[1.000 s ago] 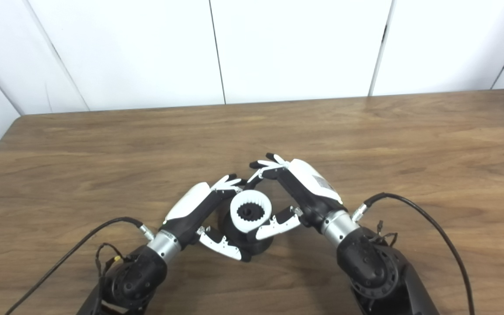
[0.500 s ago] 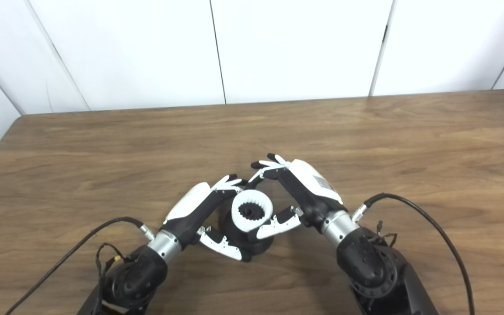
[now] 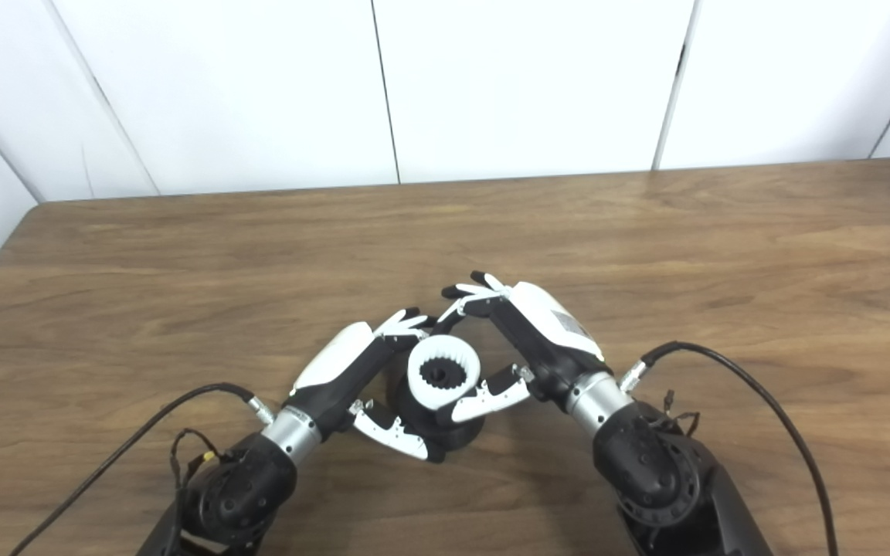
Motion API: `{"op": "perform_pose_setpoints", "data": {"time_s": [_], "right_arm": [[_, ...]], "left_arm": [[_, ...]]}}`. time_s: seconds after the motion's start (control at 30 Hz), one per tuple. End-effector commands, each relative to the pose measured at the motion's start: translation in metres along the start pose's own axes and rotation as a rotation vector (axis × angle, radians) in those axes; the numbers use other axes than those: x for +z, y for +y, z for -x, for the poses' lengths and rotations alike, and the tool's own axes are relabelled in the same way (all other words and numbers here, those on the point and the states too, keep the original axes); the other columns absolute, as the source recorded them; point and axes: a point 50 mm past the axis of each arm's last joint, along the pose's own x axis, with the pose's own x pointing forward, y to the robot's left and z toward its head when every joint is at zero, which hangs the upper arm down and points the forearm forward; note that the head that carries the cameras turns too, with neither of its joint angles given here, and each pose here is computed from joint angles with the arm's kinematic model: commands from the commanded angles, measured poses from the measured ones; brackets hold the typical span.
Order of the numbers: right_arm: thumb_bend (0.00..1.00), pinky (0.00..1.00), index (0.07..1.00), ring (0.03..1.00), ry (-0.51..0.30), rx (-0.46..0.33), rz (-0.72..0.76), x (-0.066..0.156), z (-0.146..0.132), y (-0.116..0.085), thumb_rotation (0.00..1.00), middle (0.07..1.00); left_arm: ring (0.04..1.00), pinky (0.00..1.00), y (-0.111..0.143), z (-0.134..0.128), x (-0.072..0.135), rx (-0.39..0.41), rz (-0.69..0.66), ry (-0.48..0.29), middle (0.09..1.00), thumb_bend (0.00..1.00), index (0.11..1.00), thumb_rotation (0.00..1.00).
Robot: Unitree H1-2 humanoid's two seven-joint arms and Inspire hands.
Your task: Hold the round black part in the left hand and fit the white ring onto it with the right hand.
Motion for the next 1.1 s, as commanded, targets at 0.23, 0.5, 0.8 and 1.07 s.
{"op": "perform_pose_setpoints", "data": {"time_s": [0.23,0.5,0.8,1.07], "right_arm": [[0.53,1.0,0.488,0.996,-0.092,-0.036,0.052,0.02,-0.004,-0.01,0.15,0.877],[0.53,1.0,0.488,0.997,-0.083,-0.025,0.066,0.018,-0.005,-0.01,0.15,0.879],[0.53,1.0,0.488,0.998,-0.069,-0.018,0.063,0.013,-0.006,-0.009,0.15,0.88],[0.53,1.0,0.488,0.993,-0.05,-0.014,0.057,0.004,-0.005,-0.01,0.15,0.88]], "left_arm": [[1.0,0.92,-0.009,0.0,-0.003,-0.051,0.002,0.04,0.927,0.89,0.638,0.18],[1.0,0.92,-0.009,0.0,-0.003,-0.047,0.005,0.038,0.925,0.89,0.625,0.17],[1.0,0.92,-0.008,0.001,-0.004,-0.043,0.004,0.034,0.922,0.89,0.636,0.18],[1.0,0.92,-0.007,0.001,-0.003,-0.046,0.015,0.032,0.925,0.89,0.617,0.18]]}}
